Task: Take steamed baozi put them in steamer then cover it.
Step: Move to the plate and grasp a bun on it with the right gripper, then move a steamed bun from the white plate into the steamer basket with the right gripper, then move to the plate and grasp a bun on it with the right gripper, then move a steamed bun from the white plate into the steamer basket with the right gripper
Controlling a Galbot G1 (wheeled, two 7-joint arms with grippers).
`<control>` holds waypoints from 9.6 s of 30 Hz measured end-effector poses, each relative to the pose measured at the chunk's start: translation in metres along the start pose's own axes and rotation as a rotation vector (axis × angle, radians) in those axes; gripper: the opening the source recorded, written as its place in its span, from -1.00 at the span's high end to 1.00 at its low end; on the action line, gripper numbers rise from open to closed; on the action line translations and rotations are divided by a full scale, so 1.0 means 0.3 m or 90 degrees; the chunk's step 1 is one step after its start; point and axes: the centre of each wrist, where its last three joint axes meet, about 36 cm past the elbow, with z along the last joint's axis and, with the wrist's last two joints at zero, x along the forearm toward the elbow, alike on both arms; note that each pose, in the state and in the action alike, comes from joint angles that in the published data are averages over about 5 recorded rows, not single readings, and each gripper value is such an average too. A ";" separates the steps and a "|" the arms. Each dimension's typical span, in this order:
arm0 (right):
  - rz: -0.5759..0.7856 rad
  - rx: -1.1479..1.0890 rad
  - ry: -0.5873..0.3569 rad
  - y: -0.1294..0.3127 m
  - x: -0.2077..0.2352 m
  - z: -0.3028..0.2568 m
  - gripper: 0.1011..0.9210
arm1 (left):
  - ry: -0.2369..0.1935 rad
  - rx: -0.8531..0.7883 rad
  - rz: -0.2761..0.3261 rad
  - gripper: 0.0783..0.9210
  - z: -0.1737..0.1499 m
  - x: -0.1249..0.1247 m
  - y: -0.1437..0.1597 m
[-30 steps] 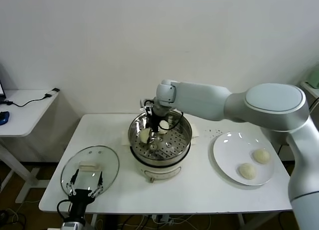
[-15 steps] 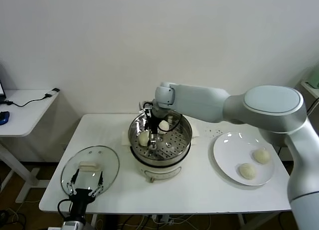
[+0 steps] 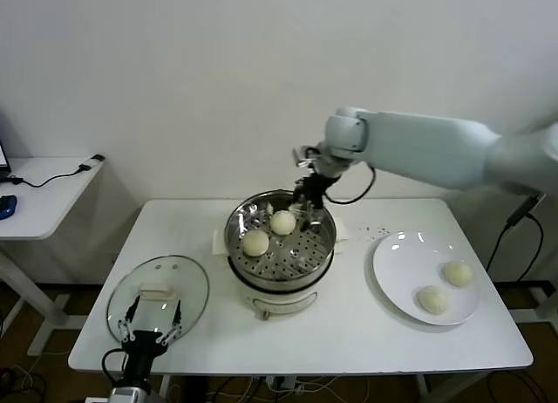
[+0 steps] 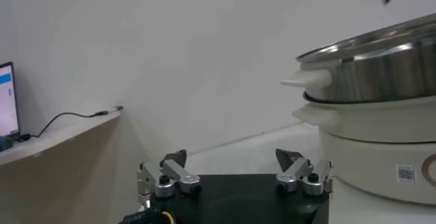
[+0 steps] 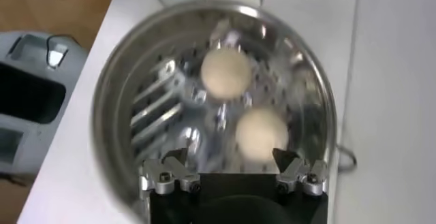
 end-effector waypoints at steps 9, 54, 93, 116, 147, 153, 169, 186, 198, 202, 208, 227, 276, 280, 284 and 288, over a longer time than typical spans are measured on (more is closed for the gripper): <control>0.008 -0.055 0.030 0.203 0.016 0.369 -0.76 | 0.005 -0.008 0.000 -0.77 0.000 0.000 -0.002; -0.079 -0.127 0.153 0.512 -0.449 0.890 -0.57 | 0.034 -0.024 -0.012 -0.77 0.033 0.030 -0.014; 0.025 0.459 0.139 -0.107 0.128 0.088 -0.39 | 0.040 -0.020 -0.004 -0.77 0.033 0.064 -0.032; -0.116 0.787 0.058 -0.035 -0.292 -0.512 -0.39 | 0.037 -0.008 -0.015 -0.77 0.008 0.056 -0.043; -0.125 0.824 0.036 0.019 -0.332 -0.534 -0.76 | 0.044 -0.012 -0.006 -0.77 0.040 0.054 -0.046; -0.074 0.731 0.053 -0.019 -0.207 -0.414 -0.76 | 0.042 -0.016 -0.004 -0.77 0.041 0.052 -0.041; 0.092 0.142 0.071 0.070 0.061 0.232 -0.76 | 0.030 -0.023 0.008 -0.77 0.019 0.042 -0.037; 0.041 -0.107 0.133 0.356 -0.108 0.894 -0.76 | 0.035 -0.019 0.000 -0.77 0.007 0.059 -0.046; 0.011 -0.157 0.170 0.440 -0.231 1.126 -0.76 | 0.040 -0.026 -0.005 -0.77 0.007 0.065 -0.045; 0.012 -0.167 0.171 0.435 -0.264 1.159 -0.76 | 0.043 -0.028 -0.006 -0.77 0.011 0.068 -0.045; 0.006 -0.181 0.170 0.419 -0.319 1.185 -0.76 | 0.047 -0.029 -0.006 -0.77 0.015 0.069 -0.046; -0.019 -0.209 0.176 0.397 -0.368 1.220 -0.54 | 0.047 -0.029 -0.006 -0.77 0.017 0.073 -0.047; -0.007 -0.075 -0.026 -0.204 -0.051 -0.022 -0.41 | 0.023 -0.014 0.021 -0.77 -0.005 0.067 -0.075; -0.027 -0.069 -0.009 -0.199 -0.118 -0.067 -0.41 | 0.022 -0.016 0.022 -0.77 -0.005 0.064 -0.071; -0.048 -0.062 0.009 -0.189 -0.189 -0.103 -0.41 | 0.020 -0.016 0.022 -0.77 -0.004 0.059 -0.068; -0.063 -0.056 0.022 -0.178 -0.250 -0.123 -0.41 | 0.019 -0.015 0.020 -0.77 -0.005 0.055 -0.064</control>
